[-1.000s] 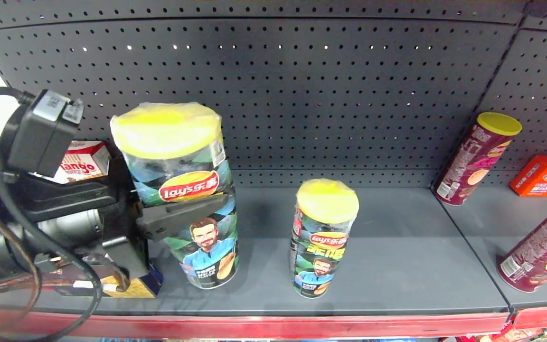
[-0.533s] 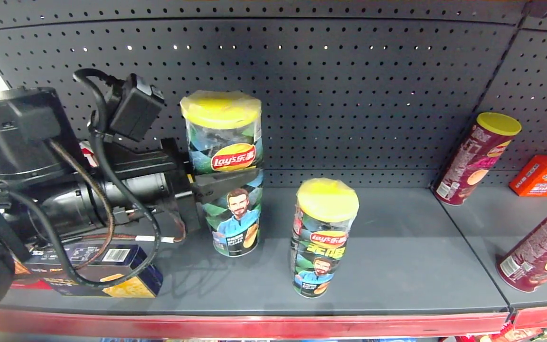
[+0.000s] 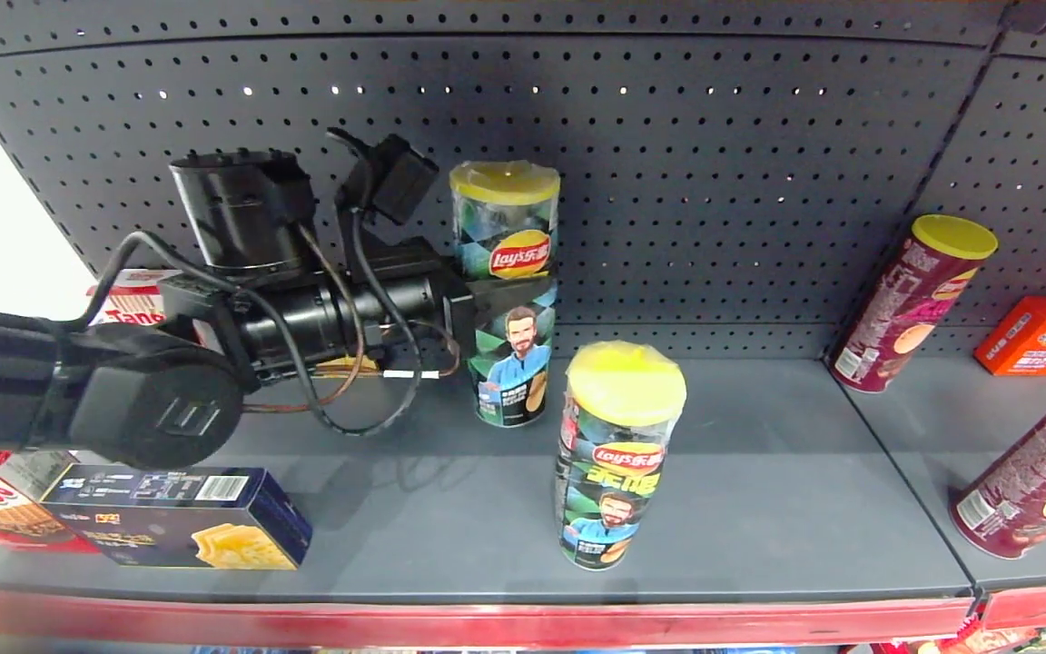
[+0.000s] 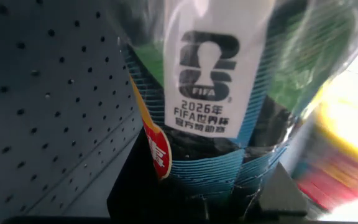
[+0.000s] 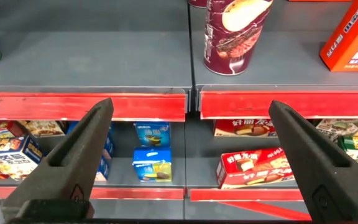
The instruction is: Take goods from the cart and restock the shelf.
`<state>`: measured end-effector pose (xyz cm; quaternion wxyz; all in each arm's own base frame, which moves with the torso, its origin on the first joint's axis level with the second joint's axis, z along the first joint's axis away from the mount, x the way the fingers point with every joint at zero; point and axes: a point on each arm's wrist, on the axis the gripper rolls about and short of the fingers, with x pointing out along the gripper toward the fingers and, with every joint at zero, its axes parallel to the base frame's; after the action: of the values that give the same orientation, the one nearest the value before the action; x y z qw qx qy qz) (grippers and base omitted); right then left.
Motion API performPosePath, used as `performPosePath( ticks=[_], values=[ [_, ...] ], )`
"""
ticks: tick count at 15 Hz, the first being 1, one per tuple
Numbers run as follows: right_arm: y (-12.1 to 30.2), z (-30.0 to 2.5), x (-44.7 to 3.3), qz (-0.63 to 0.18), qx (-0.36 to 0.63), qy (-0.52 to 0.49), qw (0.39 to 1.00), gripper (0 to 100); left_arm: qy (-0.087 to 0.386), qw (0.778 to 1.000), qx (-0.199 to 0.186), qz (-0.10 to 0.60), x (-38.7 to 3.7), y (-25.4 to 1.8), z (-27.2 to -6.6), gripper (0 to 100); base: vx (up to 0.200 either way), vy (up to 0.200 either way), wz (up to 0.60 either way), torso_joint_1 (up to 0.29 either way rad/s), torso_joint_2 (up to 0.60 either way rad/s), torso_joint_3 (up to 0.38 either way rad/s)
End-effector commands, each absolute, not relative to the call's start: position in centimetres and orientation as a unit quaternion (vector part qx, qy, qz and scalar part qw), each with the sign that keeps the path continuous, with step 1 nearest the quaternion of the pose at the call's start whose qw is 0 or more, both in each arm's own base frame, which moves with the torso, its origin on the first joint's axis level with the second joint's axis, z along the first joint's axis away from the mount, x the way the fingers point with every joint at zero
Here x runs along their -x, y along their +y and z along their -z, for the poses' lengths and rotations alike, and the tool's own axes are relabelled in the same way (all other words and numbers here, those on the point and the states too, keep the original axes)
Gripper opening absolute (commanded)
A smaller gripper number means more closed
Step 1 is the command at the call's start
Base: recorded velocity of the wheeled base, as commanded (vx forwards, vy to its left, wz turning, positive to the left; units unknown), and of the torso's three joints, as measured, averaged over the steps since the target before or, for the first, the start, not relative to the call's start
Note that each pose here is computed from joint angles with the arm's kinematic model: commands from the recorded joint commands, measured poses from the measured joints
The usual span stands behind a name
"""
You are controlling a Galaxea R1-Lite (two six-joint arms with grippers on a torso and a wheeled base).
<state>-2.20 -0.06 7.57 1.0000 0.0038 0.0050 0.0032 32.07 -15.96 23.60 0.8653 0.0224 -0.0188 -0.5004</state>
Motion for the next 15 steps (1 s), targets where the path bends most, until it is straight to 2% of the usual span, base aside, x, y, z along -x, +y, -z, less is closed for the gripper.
performPosePath(
  ticks=[1, 9, 15],
  values=[
    [-0.1, -7.6, 2.2, -0.003, -0.004, 0.006, 1.000, 100, 0.002, 0.865, -0.019, 0.501, -35.0, -17.3, -21.3, 0, 0.000, 0.000, 0.00, 0.000, 0.00, 0.000],
    [-0.1, -7.6, 2.2, -0.003, -0.004, 0.006, 1.000, 100, -0.019, 0.862, -0.022, 0.506, -39.5, -19.5, -18.0, 0, 0.000, 0.000, 0.00, 0.000, 0.00, 0.000],
    [-0.1, -7.6, 2.2, -0.003, -0.004, 0.006, 1.000, 100, -0.039, 0.861, -0.024, 0.506, -41.7, -20.5, -17.2, 0, 0.000, 0.000, 0.00, 0.000, 0.00, 0.000]
  ],
)
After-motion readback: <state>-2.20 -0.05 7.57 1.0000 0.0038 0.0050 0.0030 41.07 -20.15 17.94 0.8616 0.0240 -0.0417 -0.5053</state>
